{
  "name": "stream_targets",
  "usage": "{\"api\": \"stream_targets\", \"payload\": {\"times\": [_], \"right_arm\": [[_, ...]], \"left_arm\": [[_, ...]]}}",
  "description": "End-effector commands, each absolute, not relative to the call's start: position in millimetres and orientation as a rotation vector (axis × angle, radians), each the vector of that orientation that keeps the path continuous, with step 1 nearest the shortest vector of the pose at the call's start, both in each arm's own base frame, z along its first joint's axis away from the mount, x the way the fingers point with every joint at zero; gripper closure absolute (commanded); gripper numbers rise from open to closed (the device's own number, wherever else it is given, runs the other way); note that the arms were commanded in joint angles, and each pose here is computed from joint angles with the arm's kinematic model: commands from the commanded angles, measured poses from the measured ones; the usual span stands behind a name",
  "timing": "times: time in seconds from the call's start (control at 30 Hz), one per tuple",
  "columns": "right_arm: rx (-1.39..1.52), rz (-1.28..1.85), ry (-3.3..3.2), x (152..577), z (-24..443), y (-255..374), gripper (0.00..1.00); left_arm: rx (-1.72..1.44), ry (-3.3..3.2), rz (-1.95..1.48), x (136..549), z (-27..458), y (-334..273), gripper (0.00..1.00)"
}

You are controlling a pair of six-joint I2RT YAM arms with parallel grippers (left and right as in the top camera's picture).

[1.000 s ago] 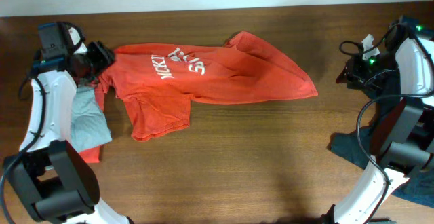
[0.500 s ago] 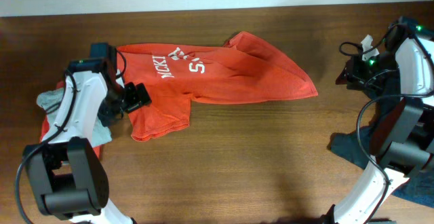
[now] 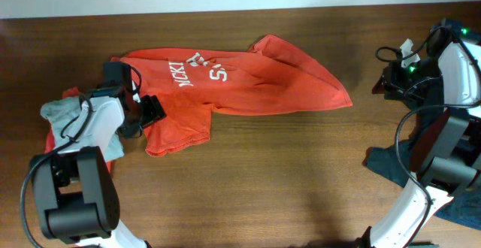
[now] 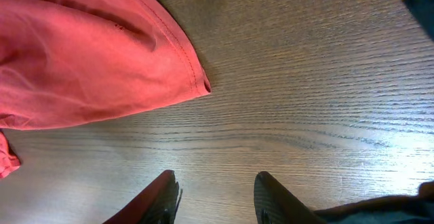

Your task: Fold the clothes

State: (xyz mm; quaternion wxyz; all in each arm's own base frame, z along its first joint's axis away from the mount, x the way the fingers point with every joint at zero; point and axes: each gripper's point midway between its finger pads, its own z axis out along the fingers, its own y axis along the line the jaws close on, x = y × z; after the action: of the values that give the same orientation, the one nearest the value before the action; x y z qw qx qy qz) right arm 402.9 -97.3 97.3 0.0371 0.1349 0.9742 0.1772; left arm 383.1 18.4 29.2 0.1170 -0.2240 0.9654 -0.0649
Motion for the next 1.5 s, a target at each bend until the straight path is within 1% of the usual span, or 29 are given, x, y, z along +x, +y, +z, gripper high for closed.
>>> {"api": "stream_targets", "payload": {"times": [0.0,0.23,0.37,0.57,0.6,0.67,0.7,0.73,0.87,0.9,0.93,1.07,1.17,1.2,1.23,1.33,1.4,1.47], "right_arm": [[0.377,0.513,2.969,405,110,-97,0.58],[0.376,0.514,2.969,405,110,-97,0.58],[0.376,0.514,2.969,405,110,-97,0.58],[0.377,0.514,2.969,405,110,-97,0.58],[0.376,0.514,2.969,405,110,-97,0.58],[0.377,0.513,2.969,405,110,-97,0.58],[0.377,0.513,2.969,405,110,-97,0.58],[0.377,0.513,2.969,405,110,-97,0.58],[0.377,0.513,2.969,405,110,-97,0.58],[0.377,0.513,2.969,405,110,-97,0.58],[0.377,0.513,2.969,405,110,-97,0.58],[0.377,0.513,2.969,405,110,-97,0.58],[0.377,0.513,2.969,405,110,-97,0.58],[0.376,0.513,2.969,405,110,-97,0.57],[0.375,0.514,2.970,405,109,-97,0.54],[0.363,0.520,2.982,405,106,-92,0.52],[0.312,0.532,3.009,403,98,-79,0.46],[0.262,0.548,3.041,398,90,-68,0.44]], "left_arm": [[-0.625,2.785,-0.184,388,26,20,0.21],[-0.620,2.708,-0.085,403,28,33,0.21],[-0.627,2.700,-0.039,404,27,39,0.21],[-0.621,2.748,-0.109,405,1,29,0.23],[-0.621,2.754,-0.112,406,-4,29,0.27],[-0.624,2.766,-0.120,406,-14,27,0.41],[-0.625,2.785,-0.140,404,-20,24,0.52],[-0.624,2.793,-0.155,403,-22,22,0.66],[-0.626,2.799,-0.153,401,-22,22,0.91],[-0.628,2.805,-0.152,400,-23,22,0.96],[-0.630,2.813,-0.150,398,-23,22,0.99],[-0.645,2.850,-0.142,388,-24,23,1.00],[-0.648,2.855,-0.143,385,-11,23,1.00],[-0.645,2.850,-0.144,385,-3,23,1.00],[-0.637,2.826,-0.147,385,14,23,1.00],[-0.593,2.771,-0.150,386,44,23,1.00],[-0.575,2.699,-0.155,386,77,24,1.00],[-0.565,2.658,-0.161,387,94,24,1.00]]}}
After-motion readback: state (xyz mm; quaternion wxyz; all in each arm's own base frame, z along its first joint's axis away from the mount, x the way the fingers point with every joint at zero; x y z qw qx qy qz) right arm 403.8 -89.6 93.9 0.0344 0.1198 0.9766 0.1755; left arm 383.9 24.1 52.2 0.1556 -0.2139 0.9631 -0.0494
